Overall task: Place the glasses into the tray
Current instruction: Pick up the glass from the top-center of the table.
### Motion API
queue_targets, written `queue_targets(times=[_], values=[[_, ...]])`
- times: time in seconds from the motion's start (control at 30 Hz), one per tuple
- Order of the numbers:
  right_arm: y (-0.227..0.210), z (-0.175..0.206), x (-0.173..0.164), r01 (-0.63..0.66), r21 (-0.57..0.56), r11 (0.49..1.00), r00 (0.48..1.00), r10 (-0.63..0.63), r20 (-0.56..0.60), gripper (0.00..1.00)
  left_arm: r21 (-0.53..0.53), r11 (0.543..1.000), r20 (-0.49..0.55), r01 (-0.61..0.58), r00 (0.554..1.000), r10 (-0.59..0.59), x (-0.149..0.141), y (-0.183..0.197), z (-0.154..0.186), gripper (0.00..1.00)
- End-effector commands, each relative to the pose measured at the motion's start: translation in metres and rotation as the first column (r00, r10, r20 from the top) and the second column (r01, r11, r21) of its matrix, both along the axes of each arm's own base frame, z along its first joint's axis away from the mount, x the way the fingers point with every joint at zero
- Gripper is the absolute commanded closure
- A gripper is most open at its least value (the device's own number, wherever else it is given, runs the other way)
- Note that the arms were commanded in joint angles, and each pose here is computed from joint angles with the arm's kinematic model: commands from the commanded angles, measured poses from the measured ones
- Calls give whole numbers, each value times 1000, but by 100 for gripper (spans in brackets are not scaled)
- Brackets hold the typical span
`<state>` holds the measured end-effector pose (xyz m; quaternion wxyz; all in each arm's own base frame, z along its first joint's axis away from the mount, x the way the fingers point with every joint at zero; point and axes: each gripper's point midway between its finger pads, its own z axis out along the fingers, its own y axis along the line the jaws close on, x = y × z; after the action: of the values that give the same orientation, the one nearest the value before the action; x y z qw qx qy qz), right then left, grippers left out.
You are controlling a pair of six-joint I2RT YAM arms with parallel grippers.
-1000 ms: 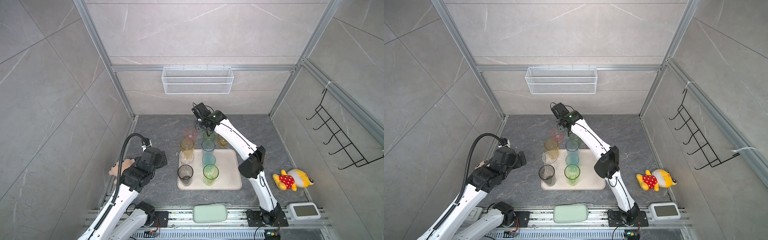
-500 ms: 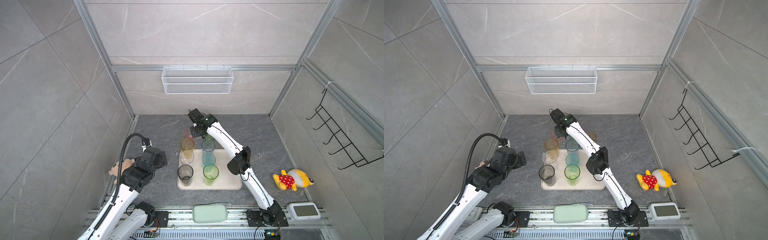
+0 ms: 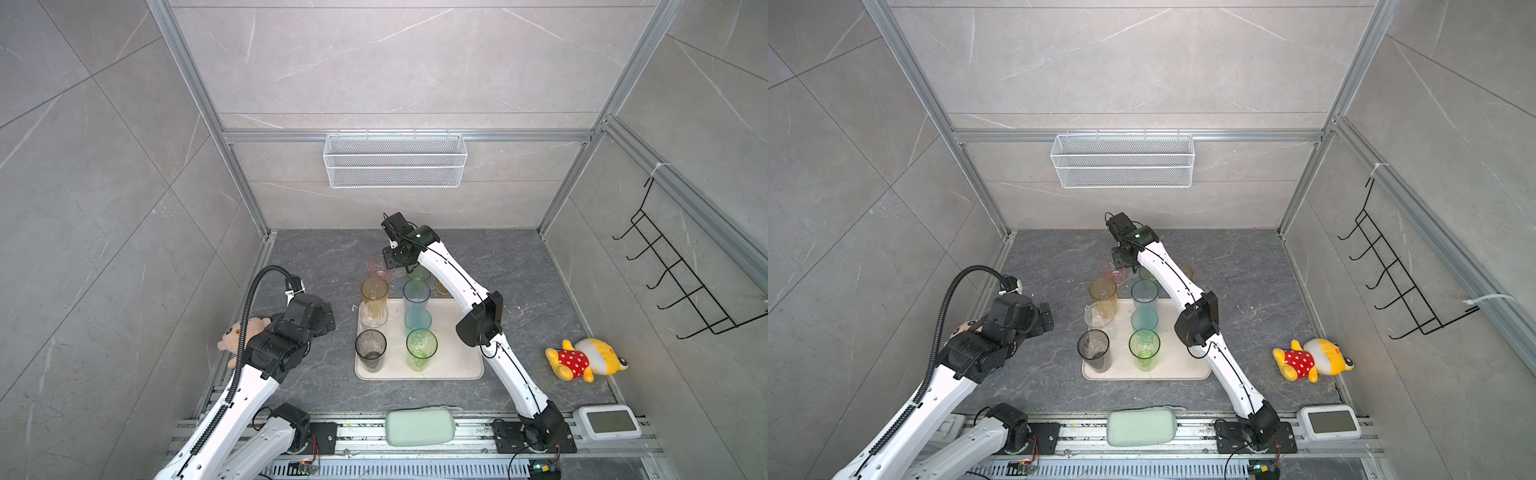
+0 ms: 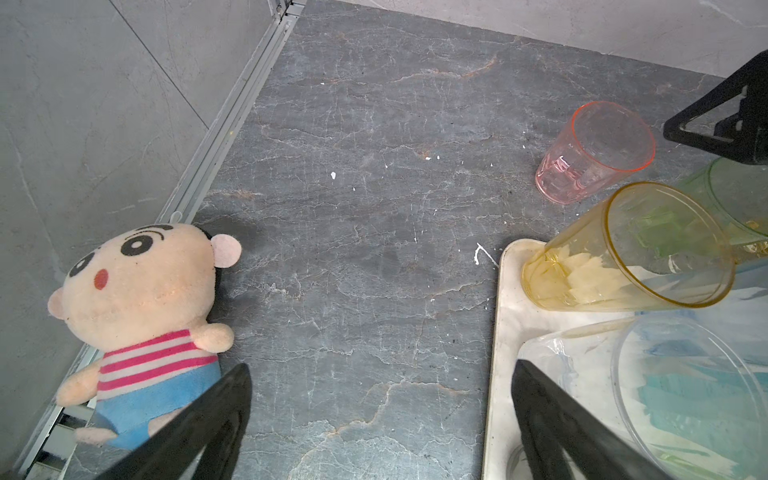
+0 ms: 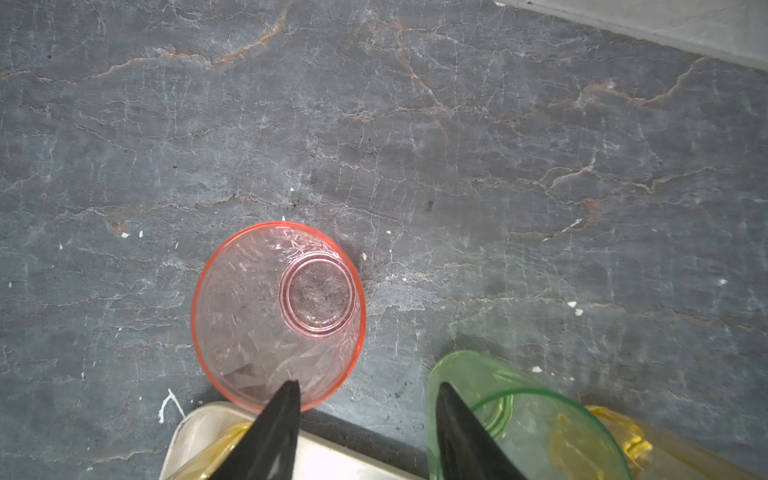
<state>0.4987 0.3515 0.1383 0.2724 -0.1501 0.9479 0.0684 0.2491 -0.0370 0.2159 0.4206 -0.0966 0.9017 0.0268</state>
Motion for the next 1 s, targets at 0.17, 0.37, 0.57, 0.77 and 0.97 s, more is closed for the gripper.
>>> queue_targets(times=[0.17, 0.37, 0.57, 0.77, 0.97], values=[[9, -18, 10, -2, 46, 999, 1000, 2, -10, 45, 10, 999, 19, -32, 999, 32, 1, 5, 7, 3], [9, -20, 12, -6, 43, 999, 1000, 6, -5, 46, 10, 999, 28, -32, 999, 31, 1, 5, 9, 3], [10, -21, 17, -2, 48, 999, 1000, 2, 8, 46, 12, 1000, 33, -27, 999, 27, 3, 4, 11, 3], [13, -26, 21, -8, 60, 998, 1000, 7, 14, 47, 9, 1000, 36, -28, 999, 27, 2, 4, 12, 3], [15, -27, 25, -11, 64, 998, 1000, 9, 28, 50, 11, 1000, 38, -24, 999, 24, 5, 3, 12, 3]])
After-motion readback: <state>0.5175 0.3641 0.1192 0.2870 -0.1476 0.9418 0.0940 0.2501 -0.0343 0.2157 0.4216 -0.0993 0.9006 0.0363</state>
